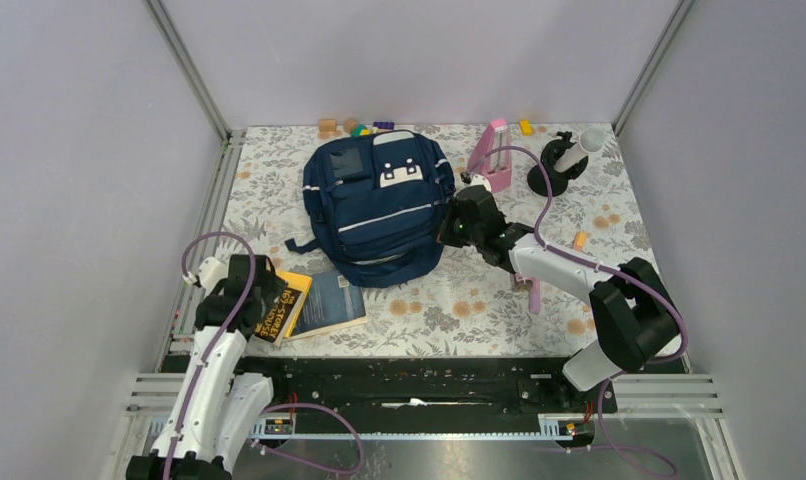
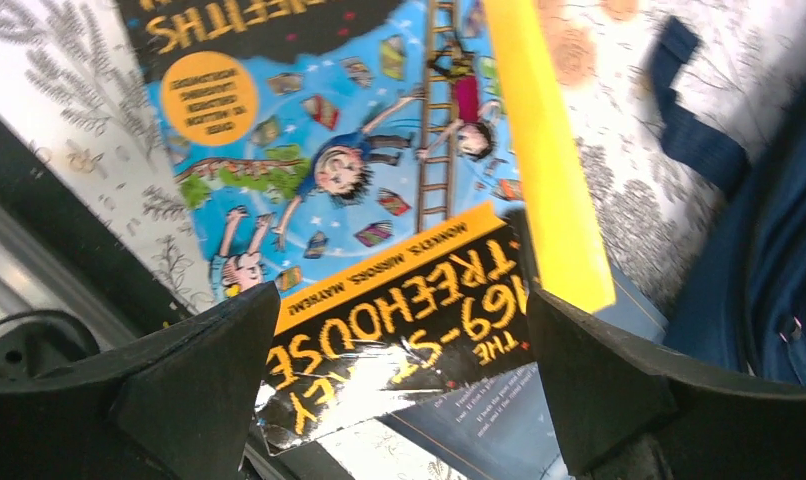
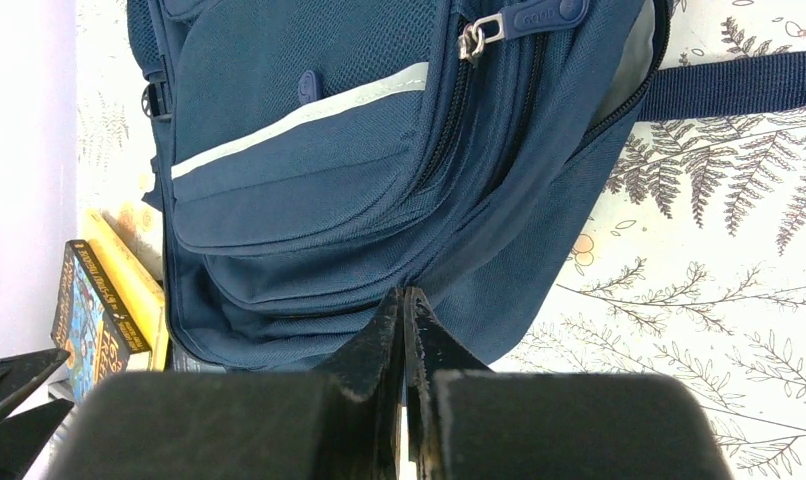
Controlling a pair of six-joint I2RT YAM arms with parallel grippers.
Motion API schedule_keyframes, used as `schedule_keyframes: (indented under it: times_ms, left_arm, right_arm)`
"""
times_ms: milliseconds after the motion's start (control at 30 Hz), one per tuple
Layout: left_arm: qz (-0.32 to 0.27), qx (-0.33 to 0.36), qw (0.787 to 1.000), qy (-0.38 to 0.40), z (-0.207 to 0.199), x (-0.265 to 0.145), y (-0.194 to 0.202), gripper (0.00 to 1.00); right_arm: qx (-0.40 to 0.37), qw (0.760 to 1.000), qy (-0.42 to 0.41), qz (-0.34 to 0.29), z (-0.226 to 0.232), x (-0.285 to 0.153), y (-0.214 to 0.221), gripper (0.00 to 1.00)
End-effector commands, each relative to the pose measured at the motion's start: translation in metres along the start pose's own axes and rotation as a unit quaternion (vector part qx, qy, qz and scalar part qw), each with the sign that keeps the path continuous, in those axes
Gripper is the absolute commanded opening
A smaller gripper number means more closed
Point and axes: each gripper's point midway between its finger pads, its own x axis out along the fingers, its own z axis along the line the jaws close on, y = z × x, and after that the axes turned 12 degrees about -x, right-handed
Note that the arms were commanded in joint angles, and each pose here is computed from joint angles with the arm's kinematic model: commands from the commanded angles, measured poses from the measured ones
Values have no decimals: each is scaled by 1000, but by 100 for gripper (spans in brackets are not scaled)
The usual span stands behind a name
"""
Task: Pack the student bag
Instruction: Move the student bag to the center of the board, then pick up the book from the center of the board.
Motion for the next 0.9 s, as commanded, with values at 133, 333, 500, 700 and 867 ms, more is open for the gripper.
schedule_keyframes:
  times_ms: [133,333,500,700,867]
  left_arm:
    - [-31,-77,995,-59,23,6,-11,99]
    - [-40,-84,993,-73,31,10,-10,99]
    - [-78,-100,990,-63,33,11,-24,99]
    - [-74,-139,986,-51,31,23,-26,99]
    - [-77,-141,986,-51,34,33,-32,99]
  right_arm:
    - [-21,998,-28,-56,22,-11,-46,0]
    - [-100,993,-29,-62,30,-28,-60,90]
    - [-204,965,-163,-12,96,-44,-43,95]
    - [-273,907,-316,50,196,-46,-2,94]
    - [-245,863,-429,105,259,-41,27,92]
